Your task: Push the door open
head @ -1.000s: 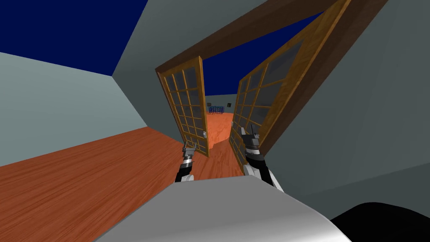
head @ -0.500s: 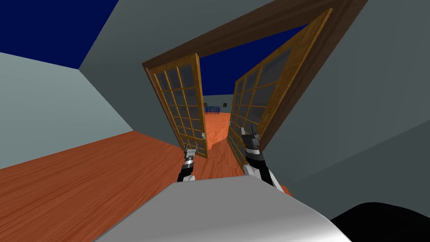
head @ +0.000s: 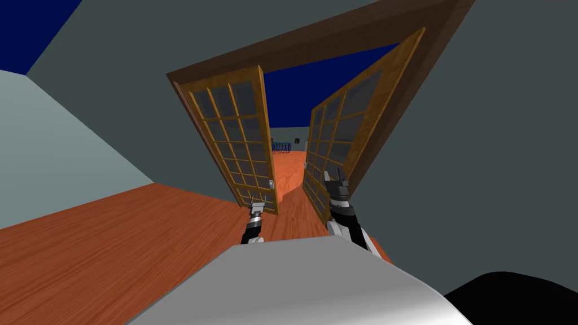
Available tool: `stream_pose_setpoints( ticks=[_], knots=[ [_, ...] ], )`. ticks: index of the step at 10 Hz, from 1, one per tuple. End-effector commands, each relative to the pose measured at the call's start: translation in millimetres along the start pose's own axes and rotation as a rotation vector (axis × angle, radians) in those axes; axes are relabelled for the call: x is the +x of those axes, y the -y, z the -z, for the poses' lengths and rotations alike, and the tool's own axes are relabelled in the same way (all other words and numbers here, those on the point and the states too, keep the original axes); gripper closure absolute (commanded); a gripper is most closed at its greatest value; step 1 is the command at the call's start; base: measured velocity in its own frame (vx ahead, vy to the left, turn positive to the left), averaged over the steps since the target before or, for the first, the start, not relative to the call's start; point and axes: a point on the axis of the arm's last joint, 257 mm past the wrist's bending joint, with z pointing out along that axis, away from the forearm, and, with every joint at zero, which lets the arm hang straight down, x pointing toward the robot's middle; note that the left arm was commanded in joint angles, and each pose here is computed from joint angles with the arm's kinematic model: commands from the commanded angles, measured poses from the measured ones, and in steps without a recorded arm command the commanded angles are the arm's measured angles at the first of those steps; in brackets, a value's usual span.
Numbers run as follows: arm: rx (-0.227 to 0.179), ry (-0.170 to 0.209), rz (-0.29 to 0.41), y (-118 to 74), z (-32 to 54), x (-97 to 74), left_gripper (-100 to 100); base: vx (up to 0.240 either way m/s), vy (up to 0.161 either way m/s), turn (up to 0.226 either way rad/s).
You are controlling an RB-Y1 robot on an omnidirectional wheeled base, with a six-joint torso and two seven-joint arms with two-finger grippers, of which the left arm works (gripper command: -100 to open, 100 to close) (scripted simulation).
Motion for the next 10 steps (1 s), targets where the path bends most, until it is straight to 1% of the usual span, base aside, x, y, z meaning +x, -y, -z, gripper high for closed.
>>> stream_pose_setpoints(
  ticks=[1, 3, 6, 7, 8, 9, 10],
  knots=[
    [-0.004, 0.022, 0.039, -6.1, 1.5, -9.7, -100, 0.029, 0.096, -0.174],
    [-0.007, 0.049, 0.083, -12.8, 5.2, -19.8, -100, 0.024, 0.100, -0.222],
    [-0.010, 0.089, 0.147, -22.7, 11.3, -34.5, -100, 0.021, 0.112, -0.170],
    [-0.011, 0.102, 0.167, -25.8, 13.4, -38.9, -100, 0.031, 0.111, -0.214],
    [-0.010, 0.127, 0.206, -32.1, 17.6, -47.2, -100, 0.033, 0.155, -0.310],
    [-0.010, 0.140, 0.225, -35.2, 19.8, -51.2, -100, 0.033, 0.150, -0.269],
    [-0.010, 0.152, 0.244, -38.3, 22.1, -55.2, -100, 0.011, 0.112, -0.160]
  ],
)
